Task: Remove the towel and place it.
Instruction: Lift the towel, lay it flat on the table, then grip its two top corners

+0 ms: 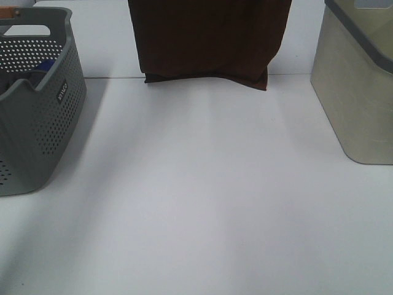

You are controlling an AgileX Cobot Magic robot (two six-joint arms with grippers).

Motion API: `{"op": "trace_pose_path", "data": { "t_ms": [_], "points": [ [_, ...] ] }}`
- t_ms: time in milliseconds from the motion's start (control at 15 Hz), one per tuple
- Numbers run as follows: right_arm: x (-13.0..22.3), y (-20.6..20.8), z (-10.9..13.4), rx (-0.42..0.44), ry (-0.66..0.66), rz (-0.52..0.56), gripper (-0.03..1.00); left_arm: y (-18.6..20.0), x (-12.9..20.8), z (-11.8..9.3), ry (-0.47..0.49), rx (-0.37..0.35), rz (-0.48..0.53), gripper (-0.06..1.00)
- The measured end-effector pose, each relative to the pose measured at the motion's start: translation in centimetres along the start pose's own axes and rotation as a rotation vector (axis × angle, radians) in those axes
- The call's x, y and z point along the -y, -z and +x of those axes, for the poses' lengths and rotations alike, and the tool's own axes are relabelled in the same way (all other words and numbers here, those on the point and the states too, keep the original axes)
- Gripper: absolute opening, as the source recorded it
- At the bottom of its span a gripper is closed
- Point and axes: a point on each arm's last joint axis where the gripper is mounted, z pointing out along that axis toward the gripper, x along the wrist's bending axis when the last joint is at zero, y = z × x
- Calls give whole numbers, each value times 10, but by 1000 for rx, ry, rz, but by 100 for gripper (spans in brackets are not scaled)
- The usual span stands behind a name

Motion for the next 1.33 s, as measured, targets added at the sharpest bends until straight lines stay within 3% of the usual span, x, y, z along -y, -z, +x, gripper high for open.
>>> {"op": "trace_pose_path", "data": {
  "t_ms": [333,533,600,733,1067,1333],
  "points": [
    [61,-13,13,-122,-18,422,0,9,52,-4,138,-7,531,0],
    [80,-2,20,-189,-48,646,0,30,75,-13,167,25,873,0],
    [83,1,22,-207,-66,701,0,35,78,-14,172,33,940,0],
    [87,5,24,-230,-97,760,0,43,83,-16,178,44,1048,0],
    [118,7,33,-259,-198,881,0,58,88,-18,171,50,1131,0],
    [132,43,40,-275,-225,974,0,106,93,-42,113,107,1280,0]
  ]
}}
